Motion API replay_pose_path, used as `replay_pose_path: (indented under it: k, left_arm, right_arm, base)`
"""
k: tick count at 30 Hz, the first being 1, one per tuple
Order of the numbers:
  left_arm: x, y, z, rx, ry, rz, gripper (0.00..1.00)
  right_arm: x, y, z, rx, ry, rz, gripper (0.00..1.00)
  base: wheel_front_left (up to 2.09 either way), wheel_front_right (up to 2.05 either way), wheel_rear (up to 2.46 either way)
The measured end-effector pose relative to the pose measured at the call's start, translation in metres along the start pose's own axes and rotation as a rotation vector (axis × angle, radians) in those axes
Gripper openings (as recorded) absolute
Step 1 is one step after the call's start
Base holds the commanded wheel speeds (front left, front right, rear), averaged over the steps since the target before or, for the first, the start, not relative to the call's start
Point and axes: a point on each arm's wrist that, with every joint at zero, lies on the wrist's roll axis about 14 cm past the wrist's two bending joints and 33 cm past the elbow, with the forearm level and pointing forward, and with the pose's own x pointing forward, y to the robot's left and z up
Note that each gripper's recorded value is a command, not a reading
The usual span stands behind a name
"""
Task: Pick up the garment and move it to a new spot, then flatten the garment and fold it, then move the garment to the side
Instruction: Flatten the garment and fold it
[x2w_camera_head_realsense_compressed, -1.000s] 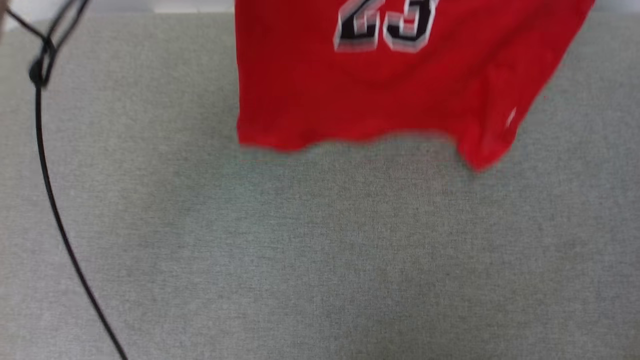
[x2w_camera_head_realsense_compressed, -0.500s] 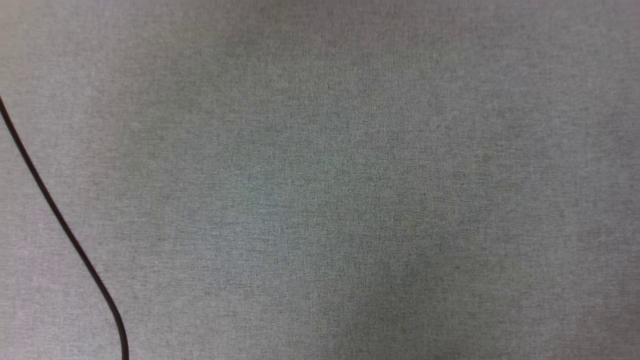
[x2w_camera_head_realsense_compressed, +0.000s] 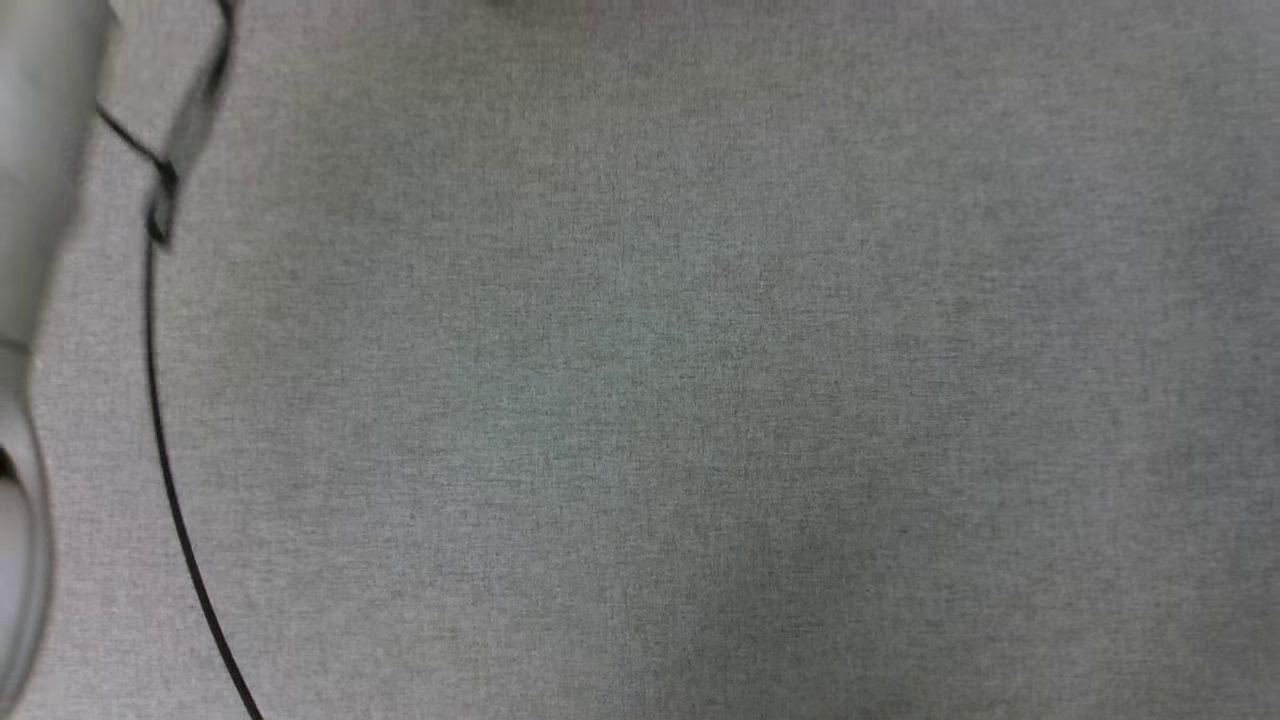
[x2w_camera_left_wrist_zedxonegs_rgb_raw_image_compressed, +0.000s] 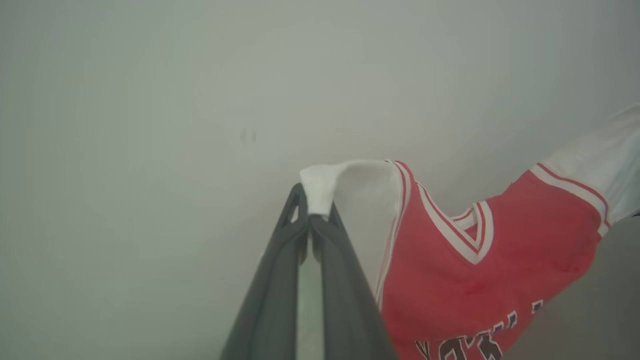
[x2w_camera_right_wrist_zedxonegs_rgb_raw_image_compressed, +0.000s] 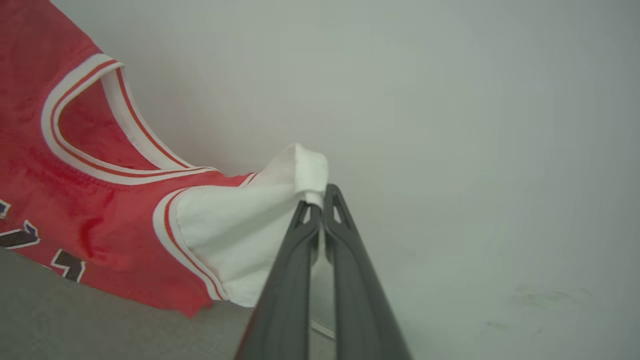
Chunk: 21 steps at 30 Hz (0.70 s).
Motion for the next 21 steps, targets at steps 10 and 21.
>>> replay_pose_path:
  k: [10,21]
  left_arm:
    - [-0.093,-0.025,-0.078,-0.203,0.174,0.004,0.0]
    - [-0.241,-0.06,-0.128,-0.34,0.366,0.062,0.0]
  right_arm:
    - [-0.064,0.061,-0.079,0.135,0.121,0.133,0.0]
    - [-0.186,0.105,-0.137,0.268,0.27,0.238,0.0]
  base:
    - [0.0,0.0,0.0]
    - [0.0,0.0,0.0]
